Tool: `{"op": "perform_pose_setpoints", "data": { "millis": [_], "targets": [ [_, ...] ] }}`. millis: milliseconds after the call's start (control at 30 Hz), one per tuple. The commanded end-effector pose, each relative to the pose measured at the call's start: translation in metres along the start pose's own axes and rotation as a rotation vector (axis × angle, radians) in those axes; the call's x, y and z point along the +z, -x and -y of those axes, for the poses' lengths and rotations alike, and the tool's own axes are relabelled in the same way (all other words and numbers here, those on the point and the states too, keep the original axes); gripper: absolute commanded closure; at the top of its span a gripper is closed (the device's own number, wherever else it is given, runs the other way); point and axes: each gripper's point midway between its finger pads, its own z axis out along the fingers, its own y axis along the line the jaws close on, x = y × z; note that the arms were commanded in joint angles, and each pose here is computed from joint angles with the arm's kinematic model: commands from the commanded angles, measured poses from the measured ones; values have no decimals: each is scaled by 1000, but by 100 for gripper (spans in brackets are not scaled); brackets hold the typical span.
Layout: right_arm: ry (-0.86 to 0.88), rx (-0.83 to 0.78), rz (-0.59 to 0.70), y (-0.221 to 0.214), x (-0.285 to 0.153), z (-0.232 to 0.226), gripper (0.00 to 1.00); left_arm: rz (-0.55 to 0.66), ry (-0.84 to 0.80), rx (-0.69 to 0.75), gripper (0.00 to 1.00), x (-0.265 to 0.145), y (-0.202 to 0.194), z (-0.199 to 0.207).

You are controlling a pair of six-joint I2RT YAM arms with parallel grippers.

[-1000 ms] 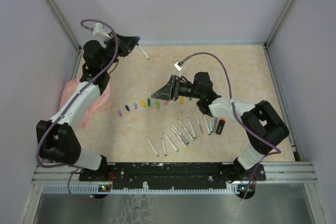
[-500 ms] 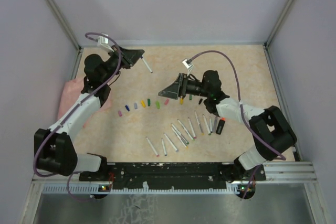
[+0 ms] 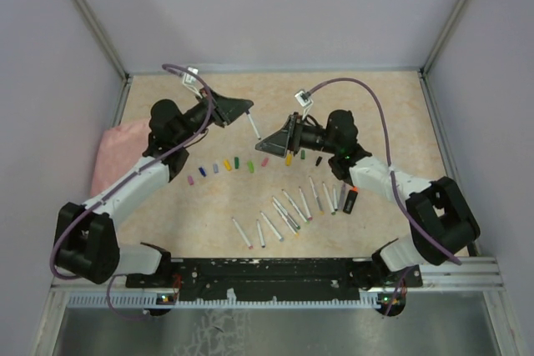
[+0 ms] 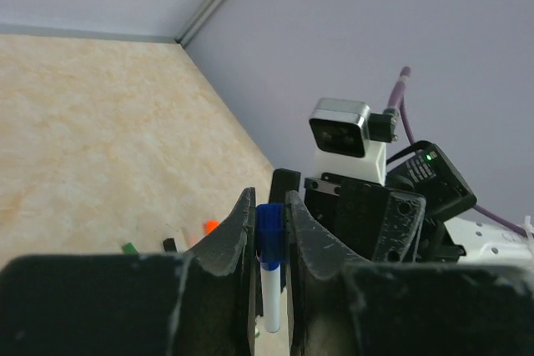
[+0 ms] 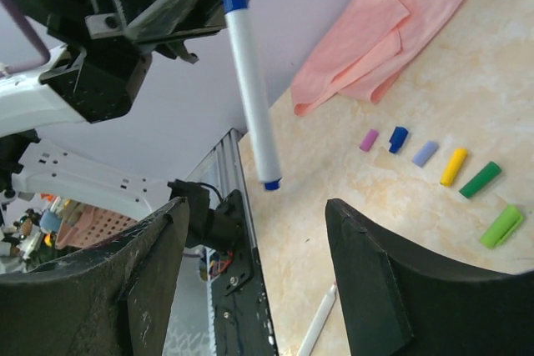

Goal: Open the pen caps
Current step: Open the pen cap from the pen.

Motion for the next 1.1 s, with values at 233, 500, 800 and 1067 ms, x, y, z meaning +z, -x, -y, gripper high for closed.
{"op": "perform_pose_setpoints", "data": {
  "millis": [233,500,800,1067],
  "targets": [
    [-27,-116,47,24,-4,-11,33,-52,-114,-19,100,7,-28,30],
    [-8,-132,66,32,-4,-19,36,-93,-131,-38,100,11,-44,34],
    [-7,-133,87,36,-5,-22,46,-116,-139,-46,100,13,-54,36],
    [-19,-136,104,40,-7,-19,54,-135,-150,-56,100,15,-60,37]
  ]
}}
